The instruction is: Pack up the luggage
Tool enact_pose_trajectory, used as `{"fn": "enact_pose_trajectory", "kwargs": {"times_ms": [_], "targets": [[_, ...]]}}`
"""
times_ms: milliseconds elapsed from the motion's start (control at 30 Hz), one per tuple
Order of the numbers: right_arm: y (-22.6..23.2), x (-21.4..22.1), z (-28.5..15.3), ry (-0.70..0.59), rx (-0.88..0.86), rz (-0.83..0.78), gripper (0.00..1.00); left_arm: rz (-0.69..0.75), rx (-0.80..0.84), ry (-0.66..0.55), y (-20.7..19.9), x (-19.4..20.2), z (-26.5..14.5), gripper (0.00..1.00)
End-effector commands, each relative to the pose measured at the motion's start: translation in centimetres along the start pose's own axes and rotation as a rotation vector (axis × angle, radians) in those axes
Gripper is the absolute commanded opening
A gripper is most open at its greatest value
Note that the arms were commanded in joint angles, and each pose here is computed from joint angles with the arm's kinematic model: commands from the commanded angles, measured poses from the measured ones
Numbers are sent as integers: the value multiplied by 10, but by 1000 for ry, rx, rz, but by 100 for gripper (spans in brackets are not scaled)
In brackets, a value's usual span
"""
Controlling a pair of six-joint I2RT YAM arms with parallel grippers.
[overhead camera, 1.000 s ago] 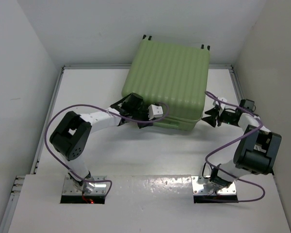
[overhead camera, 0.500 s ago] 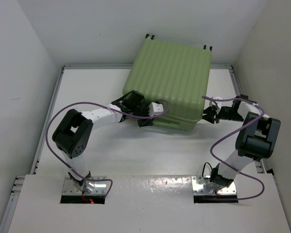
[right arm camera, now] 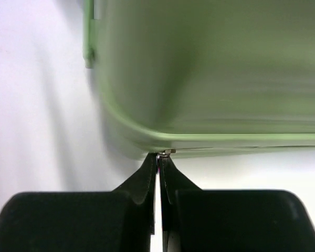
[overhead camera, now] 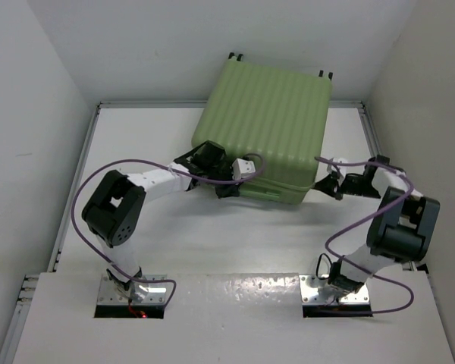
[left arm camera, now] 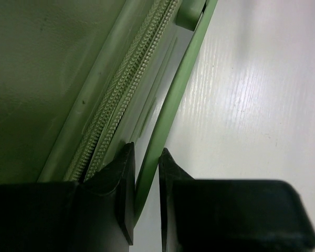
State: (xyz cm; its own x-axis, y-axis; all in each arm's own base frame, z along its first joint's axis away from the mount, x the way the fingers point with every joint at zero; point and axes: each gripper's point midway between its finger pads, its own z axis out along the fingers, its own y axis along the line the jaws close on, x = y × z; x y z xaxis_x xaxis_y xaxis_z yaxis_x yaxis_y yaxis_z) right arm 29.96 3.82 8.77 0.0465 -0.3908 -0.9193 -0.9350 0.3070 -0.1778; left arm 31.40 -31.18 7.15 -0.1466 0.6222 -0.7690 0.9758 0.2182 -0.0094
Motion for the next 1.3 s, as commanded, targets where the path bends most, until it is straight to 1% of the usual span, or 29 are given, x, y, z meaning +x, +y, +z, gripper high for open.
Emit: {"fn": "enact_pose_trajectory", "kwargs": {"times_ms": [0,33,67,200,267,300,333,367,400,433,467,500,533,567,600,633,700,733,767,833,867,900,967,1033,1067,1133,1167,1233,1267], "targets": [[31,-25,-2,-17,38,141,0,-405,-64,288,-17,104,-5,0],[30,-26,-2,-12,56,123,0,-404,-60,282,-22,102,-4,0],[47,-16,3,0,51,189,0,-429,-56,265,-26,99,-5,0],[67,-24,9,30,42,210,0,-429,-39,237,-39,86,-4,0],[80,-16,15,64,49,256,0,-429,-24,231,-47,86,-3,0],[94,-14,17,72,69,396,0,-413,-19,222,-51,80,-3,0],[77,-9,19,108,134,310,0,-417,-14,223,-54,78,-2,0],[107,-2,32,119,108,444,0,-395,-7,210,-58,72,0,0],[97,-11,33,95,160,378,0,-389,-1,212,-61,71,1,0],[84,-10,30,117,248,331,0,-387,3,204,-64,66,1,0],[98,5,37,166,246,349,0,-371,27,193,-71,61,4,0],[96,-4,44,161,298,385,0,-376,44,195,-76,63,4,0],[91,-9,46,148,333,366,0,-364,55,198,-81,62,6,0],[87,-4,47,188,411,384,0,-359,70,196,-86,60,8,0],[88,-13,55,176,407,358,0,-349,98,178,-93,56,8,0],[87,-18,58,165,436,414,0,-337,113,169,-97,52,10,0],[82,-32,68,170,487,373,0,-315,132,136,-106,48,8,0],[80,-37,72,166,506,409,0,-300,136,124,-110,45,8,0],[80,-49,81,146,522,366,0,-285,141,91,-110,39,7,0],[74,-59,91,134,534,353,0,-277,161,46,-117,35,1,0],[80,-68,101,112,495,331,0,-269,168,9,-119,29,1,0],[81,-65,109,133,474,333,0,-264,202,-11,-125,26,-2,0],[88,-84,125,68,412,287,0,-285,224,-31,-130,25,-1,0],[101,-88,140,60,336,242,0,-329,267,-53,-137,24,-2,0],[103,-92,148,50,303,195,0,-346,261,-90,-132,15,-5,0],[107,-100,157,39,270,160,0,-371,285,-118,-131,12,-8,0],[111,-94,162,57,248,151,0,-377,295,-121,-133,13,-8,0],[113,-115,173,3,214,126,0,-385,303,-154,-130,5,-10,0],[118,-115,181,3,182,118,0,-387,315,-165,-131,2,-11,0]]}}
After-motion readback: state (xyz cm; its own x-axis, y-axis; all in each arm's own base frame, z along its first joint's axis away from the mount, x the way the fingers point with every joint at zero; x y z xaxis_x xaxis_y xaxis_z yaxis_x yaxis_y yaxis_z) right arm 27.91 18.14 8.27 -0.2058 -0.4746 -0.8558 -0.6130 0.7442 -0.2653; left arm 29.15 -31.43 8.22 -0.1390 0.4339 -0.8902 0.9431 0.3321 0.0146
